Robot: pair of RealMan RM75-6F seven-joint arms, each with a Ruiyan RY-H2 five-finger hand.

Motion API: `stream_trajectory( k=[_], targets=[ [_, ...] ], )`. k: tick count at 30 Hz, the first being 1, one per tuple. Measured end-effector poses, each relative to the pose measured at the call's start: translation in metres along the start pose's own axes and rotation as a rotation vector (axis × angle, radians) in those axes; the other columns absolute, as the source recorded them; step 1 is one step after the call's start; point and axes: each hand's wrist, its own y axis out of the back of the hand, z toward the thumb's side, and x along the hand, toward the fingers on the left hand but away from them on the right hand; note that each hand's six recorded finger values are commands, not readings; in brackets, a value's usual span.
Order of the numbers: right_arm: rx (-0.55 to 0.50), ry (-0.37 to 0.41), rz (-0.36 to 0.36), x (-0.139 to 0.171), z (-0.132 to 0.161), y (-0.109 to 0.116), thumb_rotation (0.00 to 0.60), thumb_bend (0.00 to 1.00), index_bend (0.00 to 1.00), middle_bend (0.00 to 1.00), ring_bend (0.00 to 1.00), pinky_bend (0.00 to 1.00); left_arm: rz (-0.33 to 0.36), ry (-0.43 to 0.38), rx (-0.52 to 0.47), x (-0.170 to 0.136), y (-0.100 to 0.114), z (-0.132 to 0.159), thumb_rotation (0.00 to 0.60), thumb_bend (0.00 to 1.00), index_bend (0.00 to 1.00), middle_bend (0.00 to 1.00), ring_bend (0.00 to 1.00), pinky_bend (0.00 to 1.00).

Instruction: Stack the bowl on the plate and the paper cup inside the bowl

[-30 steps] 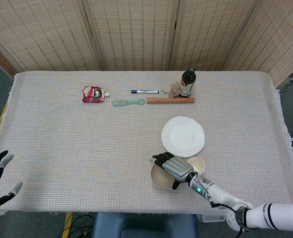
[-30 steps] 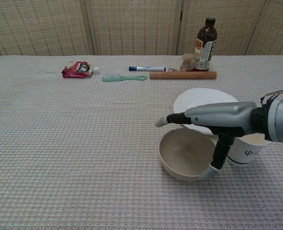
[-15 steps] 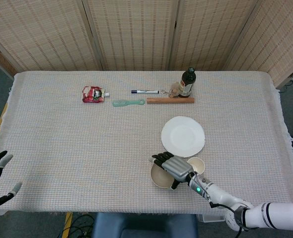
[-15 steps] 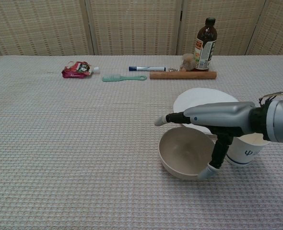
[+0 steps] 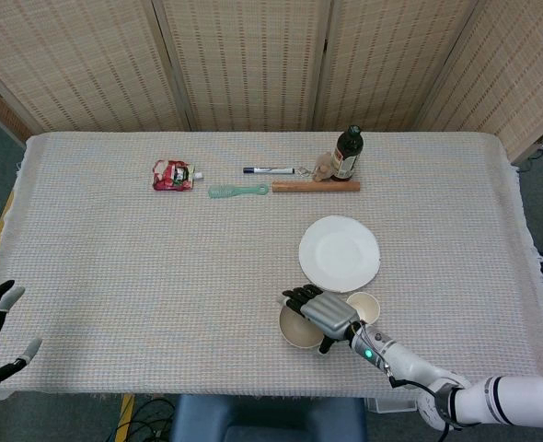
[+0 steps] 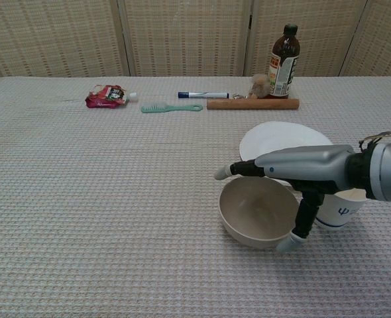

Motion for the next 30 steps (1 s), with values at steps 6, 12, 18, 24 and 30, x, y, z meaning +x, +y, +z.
stream_trajectory(
  k=[6,12,18,24,30],
  targets=[
    [-0.001,-0.009,0.002,-0.002,-0.003,-0.001,0.600,0.01,0.00,0.00,0.00,0.00,-0.002,0.000,-0.001,0.000,0.000,0.000,0.600,0.26,0.18,0.16,0.11,0.45],
    [0.003,-0.006,-0.001,-0.004,-0.002,-0.002,0.600,0.10,0.00,0.06,0.08,0.20,0.001,0.000,0.000,0.000,0.000,0.000,0.600,0.26,0.18,0.16,0.11,0.45],
    [0.006,-0.003,-0.018,-0.004,-0.001,0.000,0.600,0.18,0.05,0.14,0.18,0.34,0.001,-0.002,-0.001,-0.001,0.000,0.000,0.600,0.26,0.18,0.16,0.11,0.45],
    [-0.005,-0.001,-0.052,-0.003,-0.001,0.007,0.600,0.19,0.05,0.14,0.18,0.37,0.001,-0.002,-0.001,-0.001,0.001,0.000,0.600,0.26,0.18,0.16,0.11,0.45],
    [-0.032,0.004,-0.122,-0.003,0.001,0.031,0.600,0.17,0.05,0.14,0.18,0.37,-0.004,-0.003,0.002,-0.001,-0.001,0.001,0.600,0.26,0.18,0.16,0.11,0.45]
  ],
)
